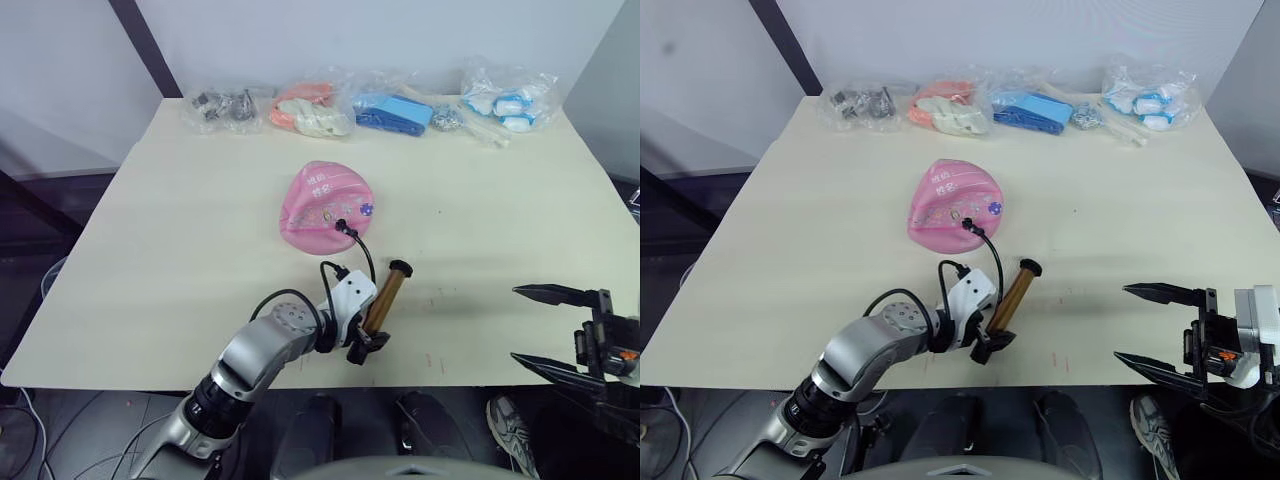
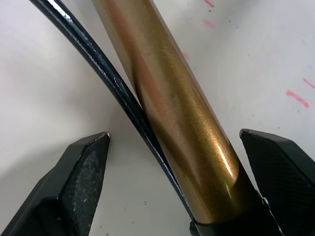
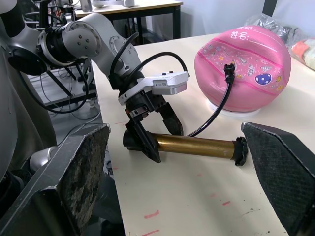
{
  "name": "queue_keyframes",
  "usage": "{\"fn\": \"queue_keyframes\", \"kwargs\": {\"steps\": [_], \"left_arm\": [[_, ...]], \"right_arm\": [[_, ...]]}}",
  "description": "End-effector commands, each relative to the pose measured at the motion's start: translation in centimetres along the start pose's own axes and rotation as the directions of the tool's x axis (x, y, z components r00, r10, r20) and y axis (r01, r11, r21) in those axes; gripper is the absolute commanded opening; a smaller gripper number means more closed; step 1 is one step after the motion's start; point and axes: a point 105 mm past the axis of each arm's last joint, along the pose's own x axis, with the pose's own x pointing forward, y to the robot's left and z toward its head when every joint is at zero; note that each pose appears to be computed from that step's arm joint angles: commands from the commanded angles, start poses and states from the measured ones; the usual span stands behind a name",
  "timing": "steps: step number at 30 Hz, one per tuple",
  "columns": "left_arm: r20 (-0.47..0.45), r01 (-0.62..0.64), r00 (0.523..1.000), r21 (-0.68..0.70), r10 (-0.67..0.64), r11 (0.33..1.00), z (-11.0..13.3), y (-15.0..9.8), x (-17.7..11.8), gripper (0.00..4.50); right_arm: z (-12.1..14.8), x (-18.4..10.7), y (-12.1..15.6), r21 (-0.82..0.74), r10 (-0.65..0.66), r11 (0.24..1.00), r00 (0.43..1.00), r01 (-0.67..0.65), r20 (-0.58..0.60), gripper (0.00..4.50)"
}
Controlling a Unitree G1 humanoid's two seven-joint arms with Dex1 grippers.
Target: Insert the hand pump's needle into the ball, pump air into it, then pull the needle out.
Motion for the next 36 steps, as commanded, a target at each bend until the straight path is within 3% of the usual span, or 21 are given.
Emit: {"fn": "queue_keyframes", "kwargs": {"steps": [1, 3, 4, 8, 13, 24, 31, 36], "left_arm": [[0.013, -0.028, 1.0, 0.04, 0.028, 0.999, 0.3, 0.4, -0.5, 3.26], [0.016, -0.034, 0.999, 0.052, 0.033, 0.998, 0.3, 0.6, -0.7, 2.4], [0.019, -0.034, 0.999, 0.056, 0.033, 0.998, 0.4, 0.7, -0.7, 2.4], [0.048, -0.028, 0.999, 0.122, 0.023, 0.992, 0.9, 1.1, -1.4, 1.02], [0.09, -0.028, 0.996, 0.182, 0.012, 0.983, 1.3, 1.9, -2.2, 1.0], [0.309, -0.013, 0.949, 0.22, -0.057, 0.975, 3.5, 2.3, -3.9, 1.0], [0.412, -0.014, 0.908, 0.212, -0.076, 0.977, 3.3, 2.4, -4.4, 1.0], [0.463, -0.029, 0.883, 0.213, -0.075, 0.977, 3.2, 2.6, -4.3, 1.0]], "right_arm": [[0.7, 0.1, 0.0, -0.048, 0.002, 0.999, 1.0, -0.001, 0.015, 4.5], [0.8, 0.1, 0.0, -0.051, 0.001, 0.999, 1.0, 0.0, 0.018, 4.5], [0.8, 0.1, 0.0, -0.053, 0.0, 0.999, 1.0, 0.001, 0.02, 4.5], [0.8, 0.2, 0.0, -0.057, -0.003, 0.998, 1.0, 0.005, 0.027, 4.5], [0.9, 0.6, -0.1, -0.061, -0.01, 0.998, 0.999, 0.013, 0.041, 4.5], [1.5, 3.3, -1.2, 0.028, -0.151, 0.988, 0.976, 0.149, 0.159, 4.5], [1.3, 5.1, -2.5, 0.239, -0.353, 0.924, 0.906, 0.299, 0.233, 4.5], [-0.1, 7.0, -3.8, 0.425, -0.48, 0.824, 0.86, 0.375, 0.173, 4.5]]}}
